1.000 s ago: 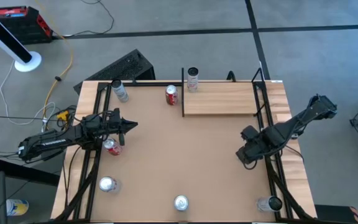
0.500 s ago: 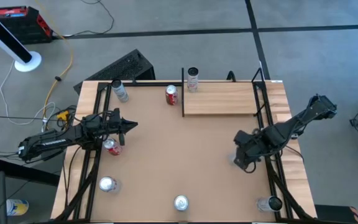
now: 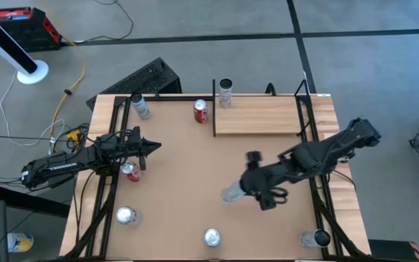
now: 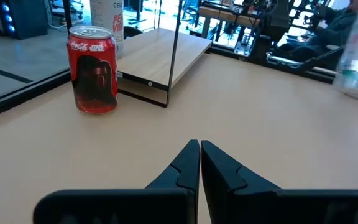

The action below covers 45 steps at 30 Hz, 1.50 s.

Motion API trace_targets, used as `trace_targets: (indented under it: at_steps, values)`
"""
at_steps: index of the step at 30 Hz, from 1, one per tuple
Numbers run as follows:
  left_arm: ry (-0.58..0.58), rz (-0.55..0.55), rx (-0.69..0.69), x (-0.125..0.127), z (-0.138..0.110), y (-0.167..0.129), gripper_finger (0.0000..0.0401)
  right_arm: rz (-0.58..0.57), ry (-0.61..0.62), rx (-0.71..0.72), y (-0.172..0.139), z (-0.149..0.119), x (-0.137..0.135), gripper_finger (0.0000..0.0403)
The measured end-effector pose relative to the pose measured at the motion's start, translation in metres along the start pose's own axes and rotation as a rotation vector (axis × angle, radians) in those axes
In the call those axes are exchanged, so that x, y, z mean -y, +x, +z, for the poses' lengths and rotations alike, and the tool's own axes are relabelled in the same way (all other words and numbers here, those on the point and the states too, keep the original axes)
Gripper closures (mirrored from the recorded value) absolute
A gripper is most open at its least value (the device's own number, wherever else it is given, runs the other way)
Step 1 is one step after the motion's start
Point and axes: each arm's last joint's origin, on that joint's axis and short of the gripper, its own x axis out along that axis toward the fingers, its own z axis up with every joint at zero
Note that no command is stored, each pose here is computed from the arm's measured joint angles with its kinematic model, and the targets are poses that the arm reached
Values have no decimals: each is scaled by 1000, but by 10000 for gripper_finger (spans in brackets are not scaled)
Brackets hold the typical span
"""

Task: Place canned beverage on shelf
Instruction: Put the white-pink soda can on the shelf align with the other white-pink soda can

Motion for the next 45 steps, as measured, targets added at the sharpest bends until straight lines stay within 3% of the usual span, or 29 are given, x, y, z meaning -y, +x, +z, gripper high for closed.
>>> trace_targets:
  at_steps: [6,8,11,15,18,24,32,40,45]
  values:
    - [0,0,0,0,0,0,401,-11,-534,-17,39,45,-8,127]
    - [0,0,0,0,0,0,401,-13,-649,-28,58,58,-11,127]
    - [0,0,-1,0,0,0,401,-10,-728,-58,81,74,-14,127]
    - [0,0,0,0,0,0,401,11,-745,-176,97,84,-14,127]
    - [0,0,0,0,0,0,401,-7,-587,-268,94,90,-6,127]
    - [0,0,0,0,0,0,401,-133,-61,-445,78,87,39,127]
    - [0,0,0,0,0,0,401,-259,433,-405,69,85,99,118]
    - [0,0,0,0,0,0,401,-352,639,-400,70,77,152,115]
    - [0,0,0,0,0,0,401,-305,712,-325,73,82,164,114]
